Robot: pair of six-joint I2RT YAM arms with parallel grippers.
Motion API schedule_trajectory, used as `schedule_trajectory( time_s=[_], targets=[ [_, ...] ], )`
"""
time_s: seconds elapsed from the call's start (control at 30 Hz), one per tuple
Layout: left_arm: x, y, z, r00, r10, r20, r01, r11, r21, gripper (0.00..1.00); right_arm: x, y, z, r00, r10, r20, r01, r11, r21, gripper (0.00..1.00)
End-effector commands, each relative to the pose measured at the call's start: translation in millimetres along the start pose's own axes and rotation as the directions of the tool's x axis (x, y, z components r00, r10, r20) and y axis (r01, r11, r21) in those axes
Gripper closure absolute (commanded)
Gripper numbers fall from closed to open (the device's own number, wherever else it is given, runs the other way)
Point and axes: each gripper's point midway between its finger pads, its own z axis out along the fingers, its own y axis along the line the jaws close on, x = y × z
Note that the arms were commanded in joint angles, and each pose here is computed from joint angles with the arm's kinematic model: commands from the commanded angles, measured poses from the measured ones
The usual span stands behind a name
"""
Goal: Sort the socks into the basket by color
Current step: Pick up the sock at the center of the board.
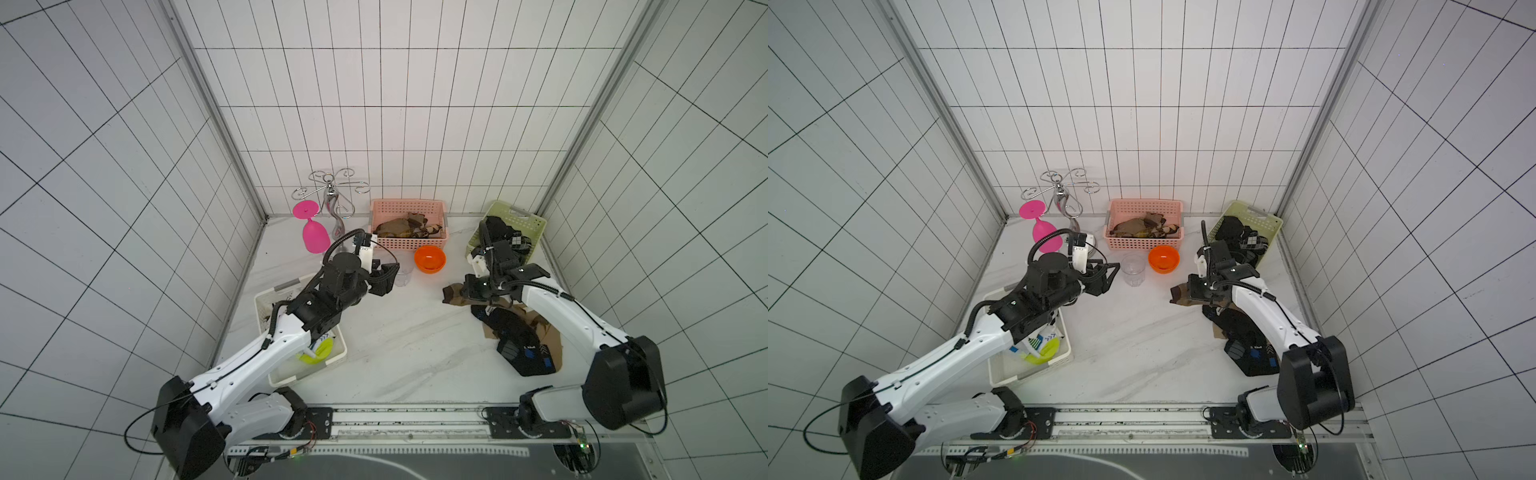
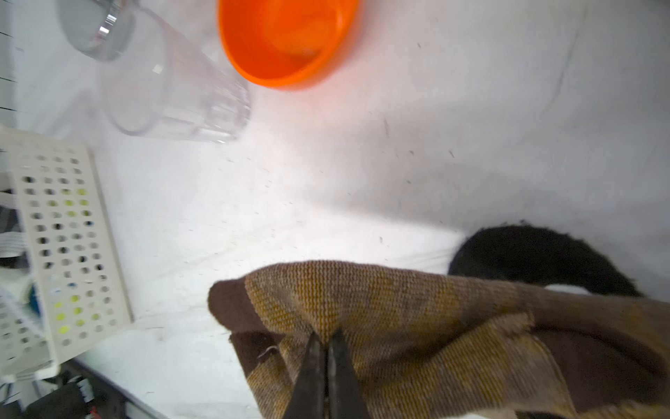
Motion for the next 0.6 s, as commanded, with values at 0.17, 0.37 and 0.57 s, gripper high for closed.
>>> schedule_trajectory(
  time_s=[0.17, 0.37, 0.57],
  targets=[
    [-8, -37, 1, 0.976, 0.166, 0.14, -0.182, 0.978, 0.106, 0.36, -62, 94, -85, 0.974, -0.072, 0.216, 0.139, 0.94, -0.313, 1.0],
    [8, -69, 0, 0.929, 0.294, 0.223, -0.332, 0.93, 0.156, 0.33, -74, 126, -119, 0.956, -0.071, 0.285, 0.195, 0.88, -0.433, 1.0],
    [18, -84, 8, 0.904, 0.348, 0.249, -0.392, 0.906, 0.157, 0.28, -80, 154, -151, 0.937, -0.073, 0.341, 0.258, 0.802, -0.538, 1.0]
  ],
)
